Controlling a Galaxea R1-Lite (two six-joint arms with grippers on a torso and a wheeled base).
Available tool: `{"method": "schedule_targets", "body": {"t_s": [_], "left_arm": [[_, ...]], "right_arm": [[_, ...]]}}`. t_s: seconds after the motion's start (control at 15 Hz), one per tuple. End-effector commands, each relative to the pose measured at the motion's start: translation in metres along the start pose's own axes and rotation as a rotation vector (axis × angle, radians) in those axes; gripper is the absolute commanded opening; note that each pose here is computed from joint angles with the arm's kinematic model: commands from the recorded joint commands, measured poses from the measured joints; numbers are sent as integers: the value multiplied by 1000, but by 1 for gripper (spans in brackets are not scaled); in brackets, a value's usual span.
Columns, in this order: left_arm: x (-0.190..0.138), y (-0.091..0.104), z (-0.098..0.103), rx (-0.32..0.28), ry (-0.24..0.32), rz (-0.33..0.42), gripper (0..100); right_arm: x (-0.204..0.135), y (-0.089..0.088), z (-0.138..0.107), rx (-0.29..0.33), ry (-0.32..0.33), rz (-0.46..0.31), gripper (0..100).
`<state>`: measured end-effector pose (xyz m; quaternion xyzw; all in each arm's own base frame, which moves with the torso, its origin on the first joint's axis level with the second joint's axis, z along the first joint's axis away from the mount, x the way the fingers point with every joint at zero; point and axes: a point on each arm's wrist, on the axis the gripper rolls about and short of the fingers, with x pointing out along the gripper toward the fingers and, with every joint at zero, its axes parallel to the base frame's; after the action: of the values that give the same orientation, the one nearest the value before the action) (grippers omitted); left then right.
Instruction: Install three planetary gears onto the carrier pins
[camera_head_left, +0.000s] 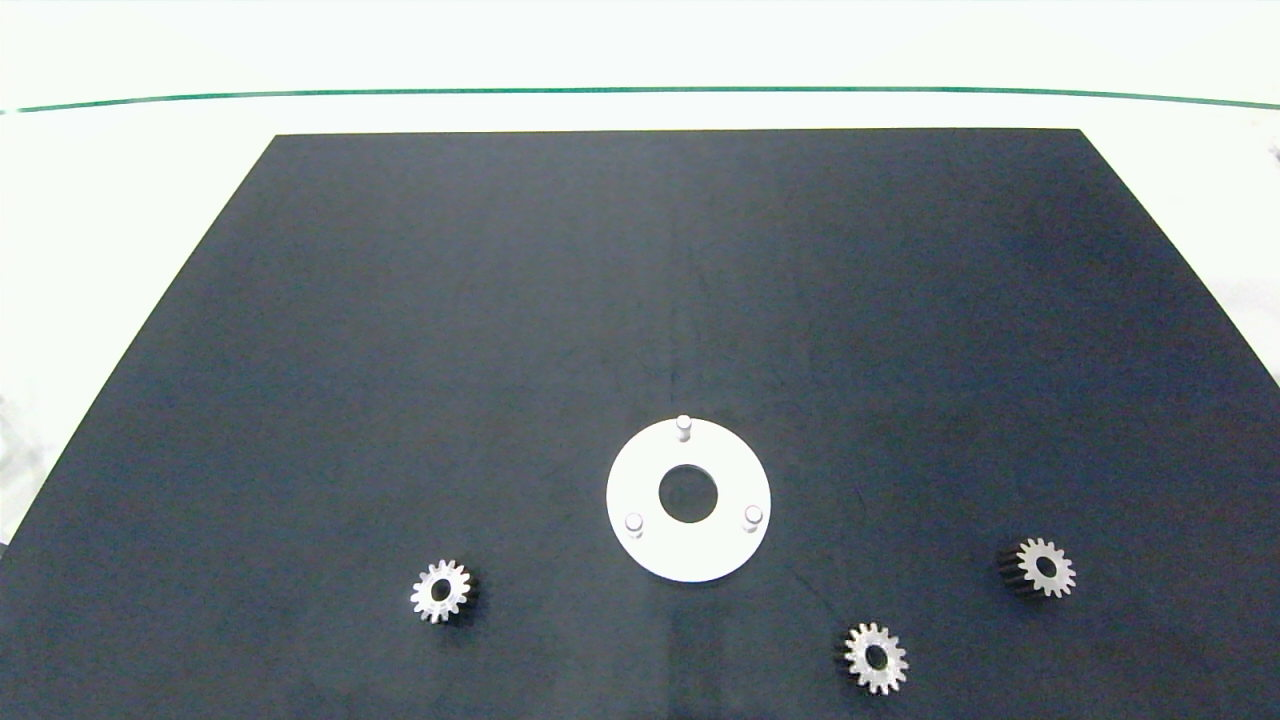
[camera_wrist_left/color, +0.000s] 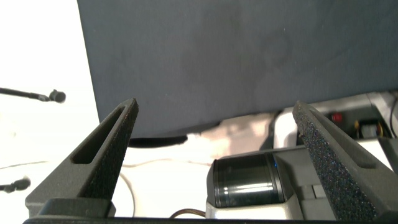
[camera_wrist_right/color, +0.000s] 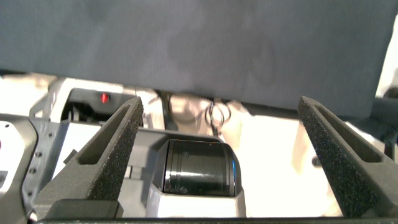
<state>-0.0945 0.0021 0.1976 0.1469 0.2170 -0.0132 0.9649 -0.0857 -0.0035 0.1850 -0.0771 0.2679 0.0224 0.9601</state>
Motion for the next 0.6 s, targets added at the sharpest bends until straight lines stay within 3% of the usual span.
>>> {"method": "schedule_targets", "body": {"t_s": [0.07,0.33,0.6], "left_arm": [[22,9,34,10,149,-44,100],[47,13,52,24,263,-114,100],[73,16,70,80,313,-230,100]], "right_arm": [[15,-3,25,-2,131,12,100],[30,-7,51,1,235,22,100],[44,-9,73,2,305,33,100]]}}
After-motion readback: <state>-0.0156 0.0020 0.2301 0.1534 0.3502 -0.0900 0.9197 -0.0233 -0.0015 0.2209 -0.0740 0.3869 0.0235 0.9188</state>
